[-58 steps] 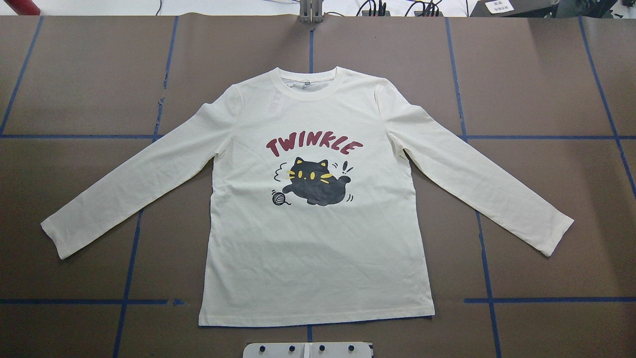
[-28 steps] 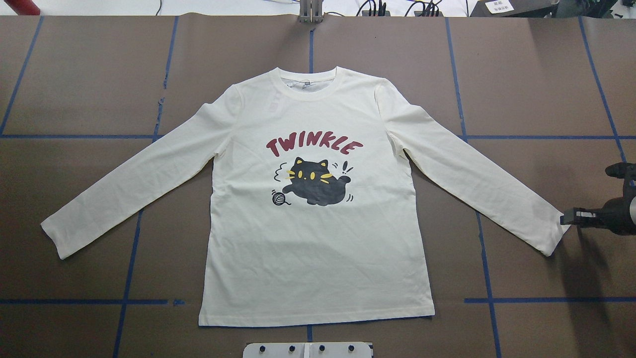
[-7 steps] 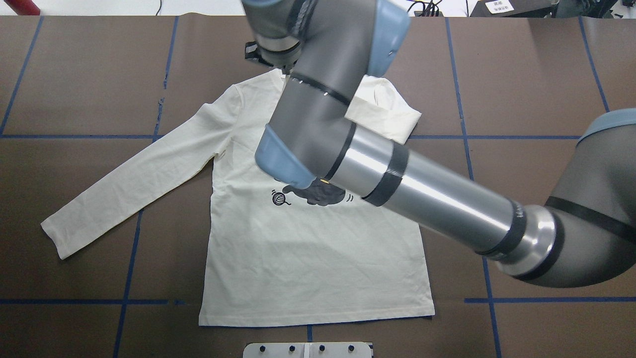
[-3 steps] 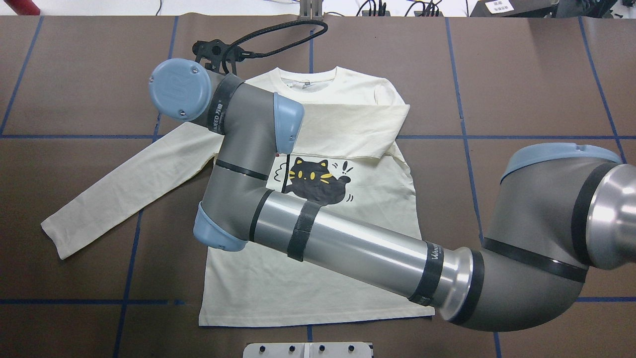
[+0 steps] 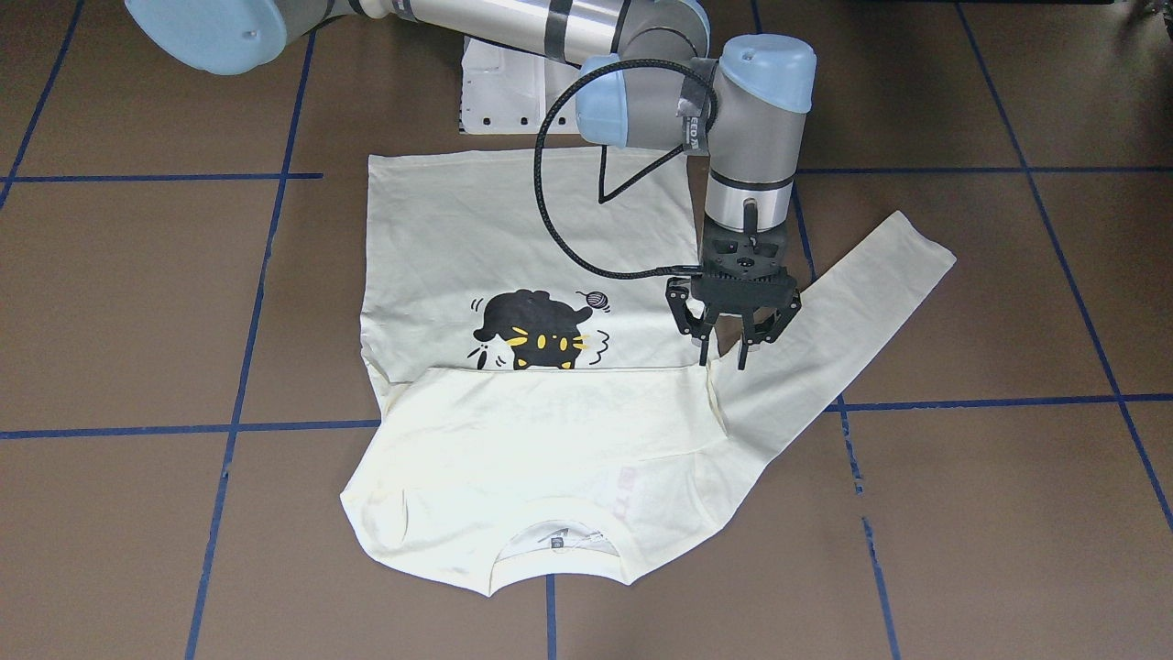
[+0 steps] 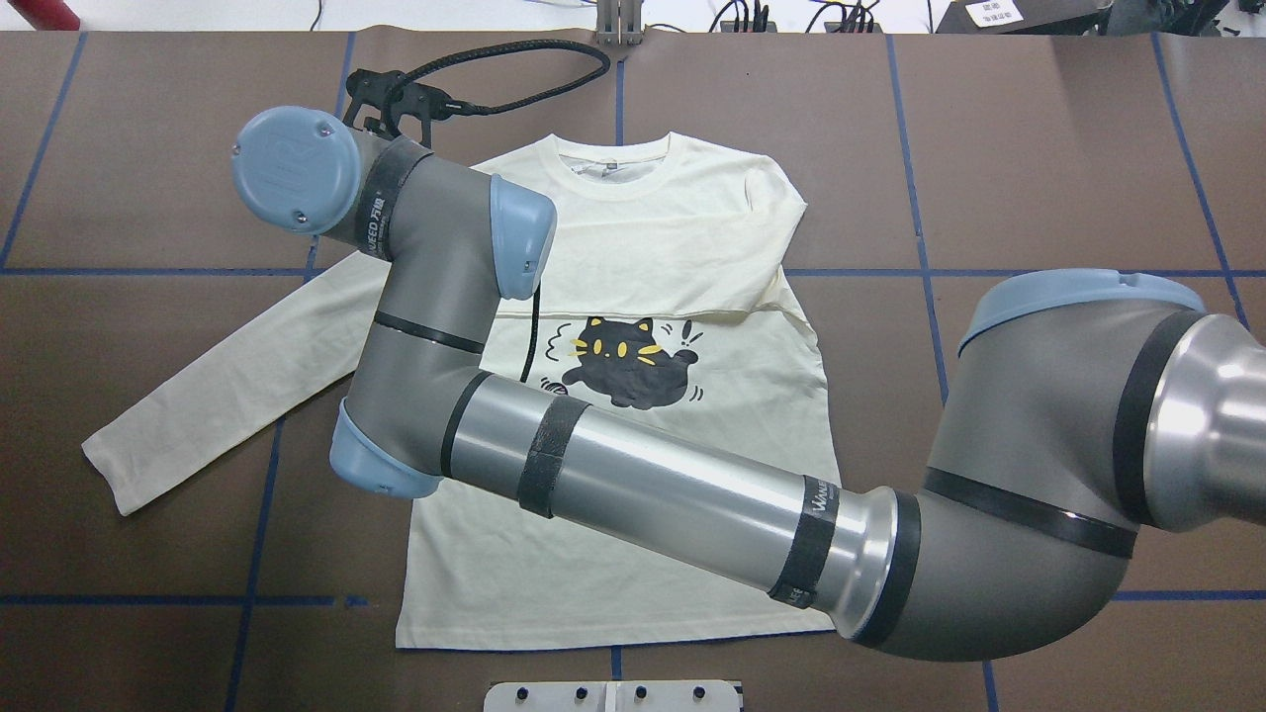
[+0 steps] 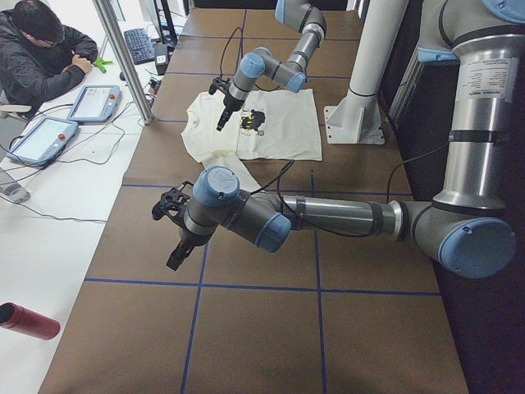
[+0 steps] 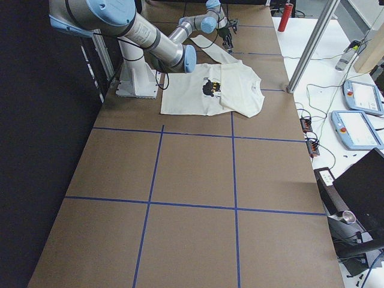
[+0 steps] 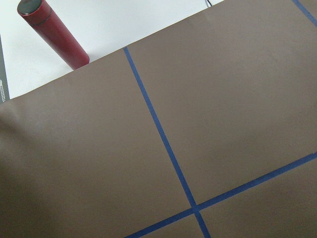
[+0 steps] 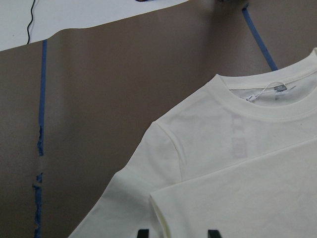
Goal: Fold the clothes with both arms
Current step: 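Lift the sleeve with the right gripper and fold it across the chest, then release the sleeve and raise the right gripper away from the shirt, then lower the left gripper and grasp the cuff of the other sleeve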
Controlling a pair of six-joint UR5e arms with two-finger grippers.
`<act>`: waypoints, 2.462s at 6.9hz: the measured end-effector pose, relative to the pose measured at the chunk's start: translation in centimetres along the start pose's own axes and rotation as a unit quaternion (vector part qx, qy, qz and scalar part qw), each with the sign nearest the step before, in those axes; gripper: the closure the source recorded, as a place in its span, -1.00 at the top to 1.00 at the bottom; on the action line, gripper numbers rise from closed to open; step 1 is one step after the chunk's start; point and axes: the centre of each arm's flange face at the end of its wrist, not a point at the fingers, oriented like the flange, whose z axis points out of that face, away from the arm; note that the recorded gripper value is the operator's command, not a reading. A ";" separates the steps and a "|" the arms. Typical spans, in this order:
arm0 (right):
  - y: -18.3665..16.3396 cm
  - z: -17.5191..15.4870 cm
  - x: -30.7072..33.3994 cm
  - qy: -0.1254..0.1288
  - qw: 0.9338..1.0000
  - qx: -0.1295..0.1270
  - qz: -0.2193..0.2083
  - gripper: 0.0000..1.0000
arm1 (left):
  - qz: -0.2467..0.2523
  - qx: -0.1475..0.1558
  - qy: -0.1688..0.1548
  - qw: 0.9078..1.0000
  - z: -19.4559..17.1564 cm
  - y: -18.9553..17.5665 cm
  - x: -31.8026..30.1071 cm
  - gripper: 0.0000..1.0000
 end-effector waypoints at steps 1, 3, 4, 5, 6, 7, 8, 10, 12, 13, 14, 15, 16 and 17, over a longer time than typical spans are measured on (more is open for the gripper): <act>-1.0 -0.2 -0.1 0.001 1.000 -0.003 0.004 1.00 | 0.014 0.014 -0.001 1.000 -0.4 -1.3 0.4 1.00; -6.2 -0.7 1.3 0.011 0.999 -0.039 0.013 1.00 | 0.056 0.053 0.005 0.997 -1.2 -5.1 2.1 1.00; -9.8 -1.5 3.0 0.023 0.998 -0.065 0.002 1.00 | 0.078 0.067 0.026 0.994 -1.0 -5.9 3.6 1.00; -13.5 -2.2 6.1 0.034 0.995 -0.089 -0.015 1.00 | 0.105 0.073 0.064 0.990 0.2 -6.0 6.2 1.00; -17.2 -2.4 10.6 0.036 0.992 -0.110 -0.041 1.00 | 0.125 0.062 0.106 0.984 2.7 -5.4 9.8 1.00; -21.1 -2.1 16.7 0.030 0.988 -0.130 -0.077 1.00 | 0.124 0.041 0.139 0.982 5.1 -4.4 13.4 1.00; -24.0 -1.7 22.5 0.024 0.984 -0.141 -0.106 1.00 | 0.103 0.020 0.153 0.983 6.4 -2.8 16.3 1.00; -28.6 -1.7 36.1 0.011 0.973 -0.157 -0.169 1.00 | 0.094 -0.016 0.137 0.986 7.5 2.2 22.2 1.00; -31.0 -2.7 49.1 -0.003 0.961 -0.171 -0.216 1.00 | 0.130 -0.046 0.125 0.982 9.6 5.5 26.9 1.00; -30.4 -3.5 55.2 -0.004 0.958 -0.177 -0.224 1.00 | 0.153 -0.062 0.123 0.979 11.1 7.0 29.4 1.00; -29.0 -4.4 59.6 -0.002 0.957 -0.179 -0.230 1.00 | 0.173 -0.078 0.121 0.974 12.4 8.7 31.4 1.00; -27.8 -5.4 62.5 0.000 0.956 -0.178 -0.233 1.00 | 0.190 -0.091 0.116 0.971 13.3 10.3 32.7 1.00; -27.2 -6.0 64.0 0.002 0.956 -0.177 -0.234 1.00 | 0.204 -0.101 0.114 0.967 13.9 11.7 33.8 1.00; -27.0 -6.3 64.6 0.003 0.956 -0.176 -0.233 1.00 | 0.217 -0.110 0.118 0.963 14.3 13.0 34.7 1.00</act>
